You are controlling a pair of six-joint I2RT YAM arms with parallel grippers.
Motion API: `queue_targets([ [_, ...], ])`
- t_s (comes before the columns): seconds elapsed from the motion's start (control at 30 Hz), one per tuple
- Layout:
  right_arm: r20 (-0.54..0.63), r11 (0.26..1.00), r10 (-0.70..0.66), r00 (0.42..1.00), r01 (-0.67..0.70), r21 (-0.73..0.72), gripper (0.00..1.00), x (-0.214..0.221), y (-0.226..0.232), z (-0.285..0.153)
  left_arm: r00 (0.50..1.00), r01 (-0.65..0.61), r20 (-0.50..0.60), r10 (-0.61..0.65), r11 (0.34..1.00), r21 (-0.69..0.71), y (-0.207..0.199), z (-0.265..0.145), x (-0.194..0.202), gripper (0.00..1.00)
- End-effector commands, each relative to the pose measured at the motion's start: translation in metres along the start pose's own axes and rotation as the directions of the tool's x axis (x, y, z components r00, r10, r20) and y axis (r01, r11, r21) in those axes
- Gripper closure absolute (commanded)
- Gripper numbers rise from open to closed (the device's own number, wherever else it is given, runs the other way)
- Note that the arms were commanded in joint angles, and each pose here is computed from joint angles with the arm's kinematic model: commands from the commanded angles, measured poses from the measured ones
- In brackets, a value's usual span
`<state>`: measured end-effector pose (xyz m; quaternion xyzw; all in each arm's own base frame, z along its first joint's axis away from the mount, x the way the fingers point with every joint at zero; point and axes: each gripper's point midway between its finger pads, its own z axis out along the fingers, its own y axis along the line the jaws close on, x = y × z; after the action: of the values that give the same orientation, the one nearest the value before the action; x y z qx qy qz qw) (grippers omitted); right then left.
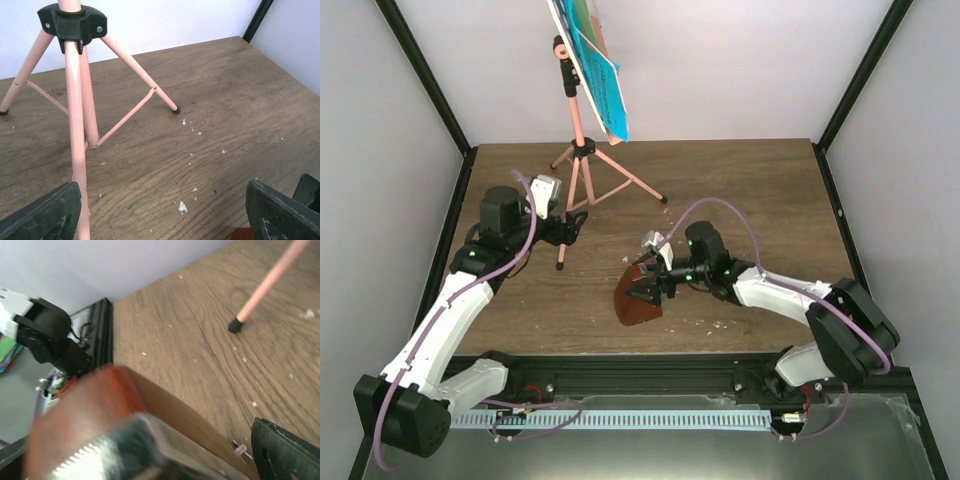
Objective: Pack up the instrument practice props
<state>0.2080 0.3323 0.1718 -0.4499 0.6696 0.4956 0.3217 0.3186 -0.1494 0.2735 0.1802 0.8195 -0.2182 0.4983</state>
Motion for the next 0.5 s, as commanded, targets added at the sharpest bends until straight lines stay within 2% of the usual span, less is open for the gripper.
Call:
queue_targets([
  [0.0,0.046,0.98,-0.009,0.999,-0.001,0.198,0.04,0.005,-0.02,-0.005,1.0,0.006,0.012,-0.005,0.999,-0.044,0.008,-0.001,0.0,0.09],
  [0.13,0.116,0.935,0.025,0.993,-0.064,0.348,0.11,0.005,-0.032,-0.023,1.0,0.01,0.012,-0.008,0.99,-0.14,0.024,-0.005,0.0,0.09],
  [0.2,0.151,0.887,0.044,0.988,-0.108,0.449,0.13,0.007,-0.043,-0.038,1.0,0.012,0.017,-0.009,0.984,-0.176,0.029,-0.008,-0.001,0.09],
  [0.3,0.202,0.746,0.101,0.974,-0.208,0.633,0.13,0.015,-0.069,-0.069,0.999,0.014,0.034,-0.007,0.98,-0.197,0.032,-0.012,-0.003,0.09],
  [0.47,0.268,0.524,0.161,0.95,-0.312,0.792,0.12,0.029,-0.091,-0.111,0.999,0.014,0.046,-0.004,0.977,-0.214,0.033,-0.017,-0.006,0.09],
])
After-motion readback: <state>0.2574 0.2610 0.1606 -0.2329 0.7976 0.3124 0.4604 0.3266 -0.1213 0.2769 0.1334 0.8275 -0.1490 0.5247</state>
